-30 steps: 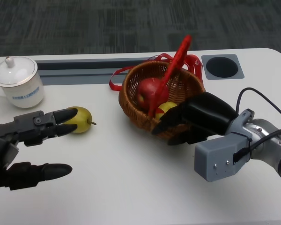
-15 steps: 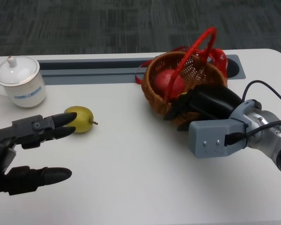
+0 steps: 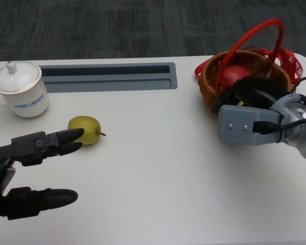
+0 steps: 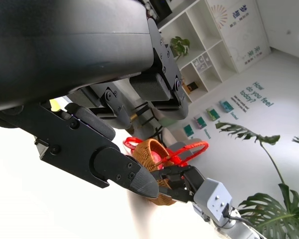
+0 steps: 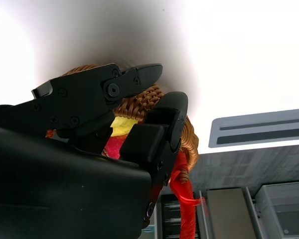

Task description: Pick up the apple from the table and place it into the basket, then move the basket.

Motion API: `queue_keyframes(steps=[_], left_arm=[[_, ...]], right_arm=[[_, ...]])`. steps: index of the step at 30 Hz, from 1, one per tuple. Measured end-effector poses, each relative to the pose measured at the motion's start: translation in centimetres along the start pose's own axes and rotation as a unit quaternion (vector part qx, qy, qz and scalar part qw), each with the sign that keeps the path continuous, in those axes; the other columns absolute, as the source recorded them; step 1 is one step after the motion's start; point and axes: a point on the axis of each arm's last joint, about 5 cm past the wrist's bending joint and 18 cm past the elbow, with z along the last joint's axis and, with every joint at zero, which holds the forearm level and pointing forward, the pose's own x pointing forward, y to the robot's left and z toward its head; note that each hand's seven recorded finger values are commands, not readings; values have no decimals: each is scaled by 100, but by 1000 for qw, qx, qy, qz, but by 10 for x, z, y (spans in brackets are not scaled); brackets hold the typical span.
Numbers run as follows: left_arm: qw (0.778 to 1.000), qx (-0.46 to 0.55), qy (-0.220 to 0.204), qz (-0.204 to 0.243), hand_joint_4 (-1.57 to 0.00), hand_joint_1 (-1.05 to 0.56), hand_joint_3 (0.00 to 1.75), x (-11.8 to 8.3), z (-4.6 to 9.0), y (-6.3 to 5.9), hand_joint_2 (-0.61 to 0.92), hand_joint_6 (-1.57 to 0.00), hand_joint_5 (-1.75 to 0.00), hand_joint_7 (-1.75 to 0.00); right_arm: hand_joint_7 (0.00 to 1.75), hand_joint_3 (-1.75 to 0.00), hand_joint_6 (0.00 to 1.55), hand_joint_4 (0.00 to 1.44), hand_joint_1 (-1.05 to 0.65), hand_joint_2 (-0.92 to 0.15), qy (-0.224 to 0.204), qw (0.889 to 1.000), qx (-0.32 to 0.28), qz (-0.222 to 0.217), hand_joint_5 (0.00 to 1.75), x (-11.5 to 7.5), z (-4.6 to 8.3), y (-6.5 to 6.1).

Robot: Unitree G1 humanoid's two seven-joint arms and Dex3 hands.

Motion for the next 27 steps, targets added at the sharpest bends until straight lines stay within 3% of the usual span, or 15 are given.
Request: queue_keyframes(steps=[9,14,21,25,27], left_arm=[[1000,1,6,1,-89,-49,0,-9,4,-2,73,-76,-2,-1],[1000,5,-1,0,-89,-49,0,-9,8,-3,73,-77,-2,-1],[1000,5,-3,-1,-90,-48,0,-10,11,-4,72,-77,-2,0],[1000,3,-1,-3,-90,-49,0,-9,11,-4,72,-77,-1,0],[1000,1,-1,-4,-90,-50,0,-9,11,-5,72,-78,-1,0]], right_arm=[[0,0,104,113,-19,-86,49,999,15,-7,0,-1,-7,-4],[0,0,95,108,-30,-82,64,997,29,-14,0,-2,-11,-5],[0,0,57,67,-61,-81,65,997,42,-5,0,-3,-12,-4],[0,-1,42,45,-74,-82,49,998,48,11,0,-3,-11,-4],[0,-1,31,31,-88,-84,33,998,43,22,0,-3,-9,-4]])
